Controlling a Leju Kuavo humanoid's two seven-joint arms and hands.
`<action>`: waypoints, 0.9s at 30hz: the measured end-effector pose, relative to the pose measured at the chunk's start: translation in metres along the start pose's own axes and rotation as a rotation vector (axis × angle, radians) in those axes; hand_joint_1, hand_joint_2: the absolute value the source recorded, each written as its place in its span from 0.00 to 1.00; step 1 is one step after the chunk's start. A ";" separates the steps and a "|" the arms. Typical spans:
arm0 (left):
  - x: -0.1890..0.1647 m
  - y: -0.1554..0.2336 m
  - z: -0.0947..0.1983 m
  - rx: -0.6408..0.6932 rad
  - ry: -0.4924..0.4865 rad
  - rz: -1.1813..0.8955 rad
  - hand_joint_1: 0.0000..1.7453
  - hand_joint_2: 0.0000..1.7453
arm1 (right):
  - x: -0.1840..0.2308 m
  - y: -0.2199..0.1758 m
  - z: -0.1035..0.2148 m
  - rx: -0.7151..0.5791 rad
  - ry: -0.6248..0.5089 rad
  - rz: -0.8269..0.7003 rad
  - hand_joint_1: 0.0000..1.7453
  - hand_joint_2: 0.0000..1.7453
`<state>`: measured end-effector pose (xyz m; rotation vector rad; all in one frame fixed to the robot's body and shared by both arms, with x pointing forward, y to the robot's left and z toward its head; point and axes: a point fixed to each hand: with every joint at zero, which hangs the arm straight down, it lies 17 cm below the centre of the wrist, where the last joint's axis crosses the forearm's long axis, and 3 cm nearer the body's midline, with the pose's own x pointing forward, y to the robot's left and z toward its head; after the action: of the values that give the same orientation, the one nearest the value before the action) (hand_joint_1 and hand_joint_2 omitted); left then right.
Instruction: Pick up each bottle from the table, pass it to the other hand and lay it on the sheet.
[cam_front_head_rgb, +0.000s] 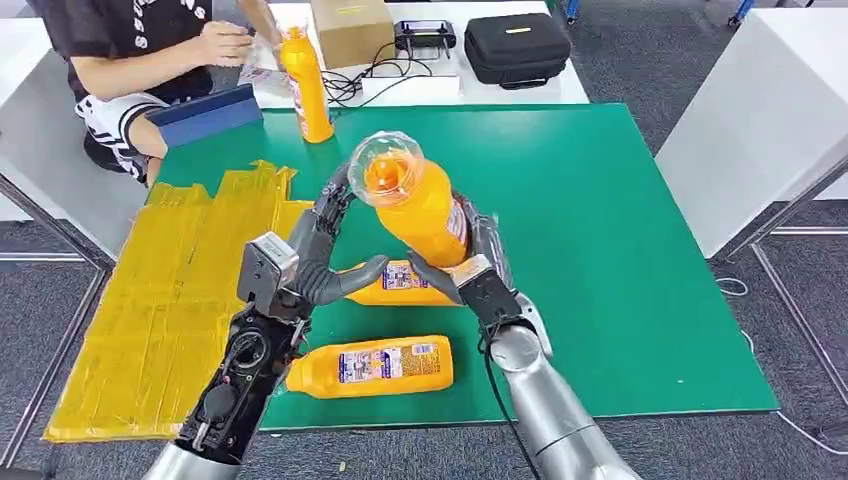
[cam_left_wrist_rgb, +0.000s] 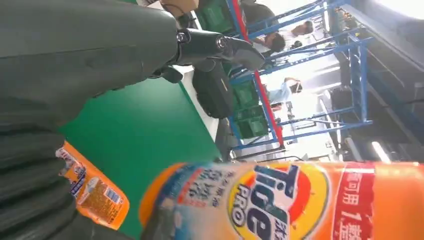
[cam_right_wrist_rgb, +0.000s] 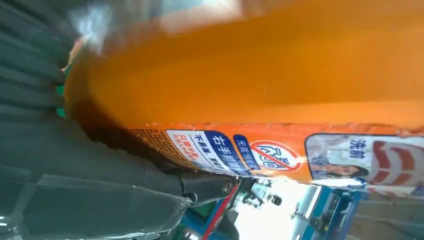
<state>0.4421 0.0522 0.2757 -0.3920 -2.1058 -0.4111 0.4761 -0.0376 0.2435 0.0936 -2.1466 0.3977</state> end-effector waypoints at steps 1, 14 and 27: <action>0.001 0.000 0.000 0.001 -0.002 0.001 0.00 1.00 | 0.001 0.004 -0.001 0.008 -0.005 -0.001 1.00 1.00; 0.014 0.007 0.003 0.031 -0.043 0.038 0.00 1.00 | 0.009 0.063 -0.007 0.146 -0.023 0.061 1.00 1.00; 0.016 0.004 0.007 0.023 -0.049 0.069 0.00 1.00 | 0.006 0.088 -0.005 0.195 -0.014 0.103 1.00 1.00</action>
<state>0.4309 0.0606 0.2861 -0.4637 -2.1365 -0.3398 0.4577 0.0472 0.2293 0.0972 -2.1271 0.6679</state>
